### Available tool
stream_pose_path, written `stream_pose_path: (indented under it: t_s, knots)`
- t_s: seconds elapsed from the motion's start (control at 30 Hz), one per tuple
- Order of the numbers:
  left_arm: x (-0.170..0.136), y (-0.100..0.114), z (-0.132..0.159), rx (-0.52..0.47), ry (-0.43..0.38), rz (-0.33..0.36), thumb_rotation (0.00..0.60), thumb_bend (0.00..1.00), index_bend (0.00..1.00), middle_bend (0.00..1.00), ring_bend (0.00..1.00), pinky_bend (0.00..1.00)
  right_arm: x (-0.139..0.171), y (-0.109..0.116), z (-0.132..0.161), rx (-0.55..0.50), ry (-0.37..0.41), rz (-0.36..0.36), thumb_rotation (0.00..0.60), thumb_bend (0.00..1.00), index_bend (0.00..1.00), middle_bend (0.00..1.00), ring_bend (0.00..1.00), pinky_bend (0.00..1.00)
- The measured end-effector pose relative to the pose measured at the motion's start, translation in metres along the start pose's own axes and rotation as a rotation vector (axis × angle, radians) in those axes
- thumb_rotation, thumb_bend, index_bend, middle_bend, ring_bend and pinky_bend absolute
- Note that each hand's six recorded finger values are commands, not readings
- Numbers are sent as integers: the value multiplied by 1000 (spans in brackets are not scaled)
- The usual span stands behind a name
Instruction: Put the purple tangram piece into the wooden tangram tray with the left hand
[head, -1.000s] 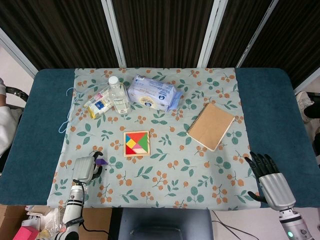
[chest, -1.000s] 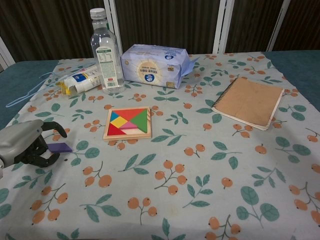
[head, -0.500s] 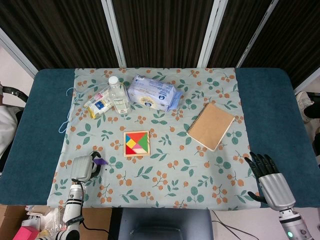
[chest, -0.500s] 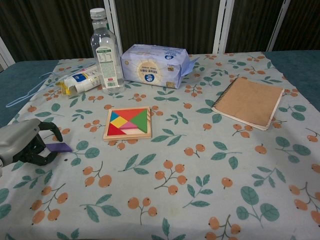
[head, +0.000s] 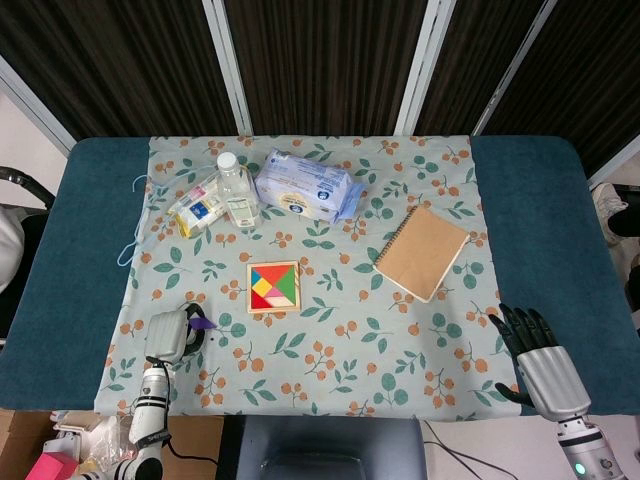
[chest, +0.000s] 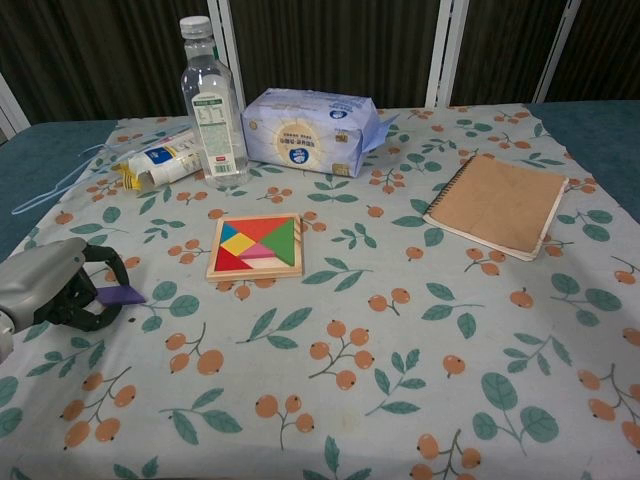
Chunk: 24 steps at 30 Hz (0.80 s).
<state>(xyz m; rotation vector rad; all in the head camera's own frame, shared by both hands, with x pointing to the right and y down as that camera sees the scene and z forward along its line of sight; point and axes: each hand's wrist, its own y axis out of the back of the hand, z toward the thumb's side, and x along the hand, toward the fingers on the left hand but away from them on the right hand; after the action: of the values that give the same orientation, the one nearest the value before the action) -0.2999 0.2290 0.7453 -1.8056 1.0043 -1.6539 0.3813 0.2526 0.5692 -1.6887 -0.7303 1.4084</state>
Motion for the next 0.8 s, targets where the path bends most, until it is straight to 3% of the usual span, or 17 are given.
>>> stream_pose_path:
  t_s: [0.43, 0.63, 0.8]
  knots:
    - [2, 16, 13, -60, -13, 45, 600, 392, 599, 1000, 1000, 1000, 0, -1, 1, 0, 1, 3, 600, 160, 0, 0, 0, 0]
    - [9, 34, 48, -153, -48, 36, 600, 391, 599, 1000, 1000, 1000, -1, -3, 3, 6, 9, 12, 600, 160, 0, 0, 0, 0]
    - [18, 40, 81, -165, -64, 14, 600, 392, 597, 1000, 1000, 1000, -1, -2, 2, 1, 7, 10, 600, 160, 0, 0, 0, 0]
